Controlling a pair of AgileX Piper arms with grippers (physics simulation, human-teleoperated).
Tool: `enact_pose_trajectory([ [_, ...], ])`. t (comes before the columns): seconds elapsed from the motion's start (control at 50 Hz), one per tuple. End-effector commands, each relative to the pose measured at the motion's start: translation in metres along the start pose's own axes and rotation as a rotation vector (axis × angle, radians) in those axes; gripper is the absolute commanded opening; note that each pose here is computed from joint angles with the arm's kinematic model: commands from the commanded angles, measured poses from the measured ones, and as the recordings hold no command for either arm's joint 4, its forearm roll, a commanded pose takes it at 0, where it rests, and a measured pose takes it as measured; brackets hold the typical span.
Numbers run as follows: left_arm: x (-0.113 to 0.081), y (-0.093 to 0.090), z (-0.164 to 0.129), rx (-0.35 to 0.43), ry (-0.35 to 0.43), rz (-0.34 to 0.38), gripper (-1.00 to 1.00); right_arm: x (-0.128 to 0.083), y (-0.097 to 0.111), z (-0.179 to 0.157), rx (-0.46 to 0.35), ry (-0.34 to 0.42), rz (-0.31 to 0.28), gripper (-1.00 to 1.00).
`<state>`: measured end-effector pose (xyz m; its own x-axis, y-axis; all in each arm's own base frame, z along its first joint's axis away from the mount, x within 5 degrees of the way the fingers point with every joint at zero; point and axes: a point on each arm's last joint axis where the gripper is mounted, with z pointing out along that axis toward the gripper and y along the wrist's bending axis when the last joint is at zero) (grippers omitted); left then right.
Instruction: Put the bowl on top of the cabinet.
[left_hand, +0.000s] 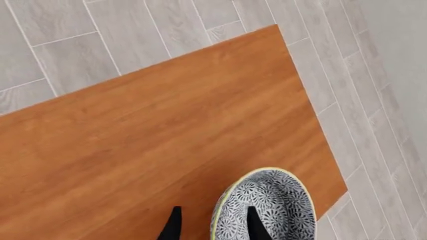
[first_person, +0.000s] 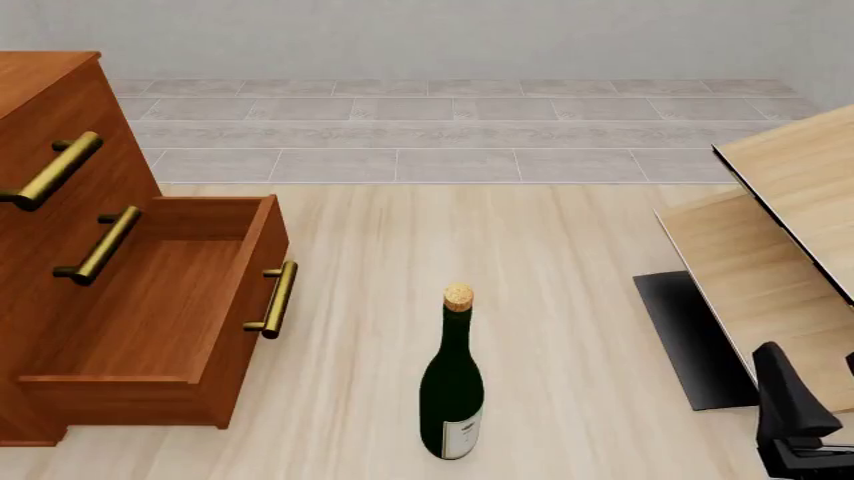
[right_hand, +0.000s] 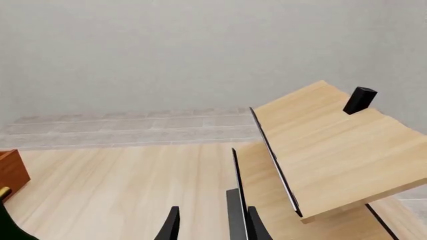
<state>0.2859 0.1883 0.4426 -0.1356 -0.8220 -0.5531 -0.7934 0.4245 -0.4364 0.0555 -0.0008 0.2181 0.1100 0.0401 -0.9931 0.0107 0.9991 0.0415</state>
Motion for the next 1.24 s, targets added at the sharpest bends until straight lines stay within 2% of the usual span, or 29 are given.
enact_pose_trajectory([
  [0.02, -0.003, 0.005, 0.002, -0.03, 0.004, -0.003, 1.0, 0.001, 0.0, 0.0, 0.0, -0.002, 0.002, 1.0],
  [0.14, -0.007, 0.007, -0.01, -0.019, -0.024, -0.008, 1.0, 0.0, 0.0, 0.0, 0.0, -0.003, 0.004, 1.0],
  [0.18, -0.008, 0.0, -0.015, -0.004, -0.029, -0.008, 1.0, 0.0, 0.0, 0.0, 0.0, -0.004, 0.004, 1.0],
  [0.2, -0.01, 0.003, -0.021, -0.004, -0.04, -0.014, 1.0, -0.001, 0.0, 0.0, 0.0, -0.004, 0.005, 1.0],
  [0.24, -0.009, -0.005, -0.032, 0.021, -0.048, -0.017, 1.0, -0.001, 0.0, 0.0, 0.0, -0.004, 0.005, 1.0],
  [0.26, -0.014, 0.001, -0.046, 0.022, -0.079, -0.029, 1.0, -0.001, 0.0, 0.0, 0.0, -0.004, 0.004, 1.0],
  [0.28, -0.014, 0.001, -0.047, 0.022, -0.079, -0.029, 1.0, -0.001, 0.0, 0.0, 0.0, -0.004, 0.004, 1.0],
  [0.32, -0.01, -0.007, -0.06, 0.055, -0.089, -0.023, 1.0, -0.001, 0.0, 0.0, 0.0, -0.004, 0.005, 1.0],
  [0.34, -0.011, -0.003, -0.071, 0.058, -0.11, -0.034, 1.0, 0.0, 0.0, 0.0, 0.0, -0.004, 0.005, 1.0],
  [0.36, -0.006, -0.011, -0.076, 0.087, -0.105, -0.024, 1.0, 0.0, 0.0, 0.0, -0.001, -0.004, 0.005, 1.0],
  [0.44, -0.002, -0.009, -0.098, 0.115, -0.136, -0.018, 1.0, -0.001, 0.0, 0.0, -0.001, -0.004, 0.004, 1.0],
  [0.46, 0.002, -0.015, -0.104, 0.143, -0.137, -0.006, 1.0, 0.0, 0.0, 0.0, -0.001, -0.004, 0.004, 1.0],
  [0.6, 0.017, -0.014, -0.141, 0.21, -0.178, 0.063, 1.0, -0.002, 0.0, 0.0, -0.003, -0.004, 0.002, 1.0],
  [0.7, 0.036, -0.008, -0.157, 0.259, -0.198, 0.126, 1.0, -0.002, 0.0, 0.0, -0.005, -0.002, 0.0, 1.0],
  [0.78, 0.054, -0.002, -0.169, 0.313, -0.226, 0.212, 1.0, -0.001, 0.0, 0.0, -0.006, 0.0, -0.001, 1.0],
  [0.82, 0.057, 0.006, -0.179, 0.328, -0.274, 0.236, 1.0, 0.0, 0.0, 0.0, -0.008, 0.001, -0.002, 1.0],
  [0.84, 0.063, 0.005, -0.176, 0.337, -0.255, 0.243, 1.0, 0.0, 0.001, 0.0, -0.009, 0.001, -0.002, 1.0],
  [0.88, 0.067, 0.012, -0.187, 0.363, -0.303, 0.27, 1.0, 0.0, 0.001, 0.0, -0.009, 0.002, -0.003, 1.0],
  [0.92, 0.07, 0.014, -0.186, 0.371, -0.305, 0.262, 1.0, -0.001, 0.001, 0.0, -0.009, 0.002, -0.003, 1.0],
  [0.96, 0.073, 0.019, -0.192, 0.385, -0.346, 0.288, 1.0, 0.001, 0.0, 0.0, -0.009, 0.002, -0.004, 1.0],
  [0.98, 0.075, 0.02, -0.187, 0.38, -0.334, 0.281, 1.0, 0.001, 0.0, 0.0, -0.009, 0.002, -0.004, 1.0],
  [1.02, 0.081, 0.02, -0.186, 0.403, -0.337, 0.31, 1.0, 0.001, 0.001, 0.0, -0.01, 0.003, -0.005, 1.0],
  [1.1, 0.091, 0.034, -0.192, 0.423, -0.394, 0.328, 1.0, 0.001, 0.001, 0.0, -0.011, 0.004, -0.008, 1.0],
  [1.16, 0.096, 0.037, -0.194, 0.436, -0.408, 0.351, 1.0, 0.001, 0.001, 0.0, -0.011, 0.005, -0.008, 1.0],
  [1.24, 0.107, 0.048, -0.202, 0.481, -0.479, 0.381, 1.0, 0.001, 0.001, 0.0, -0.013, 0.005, -0.011, 1.0],
])
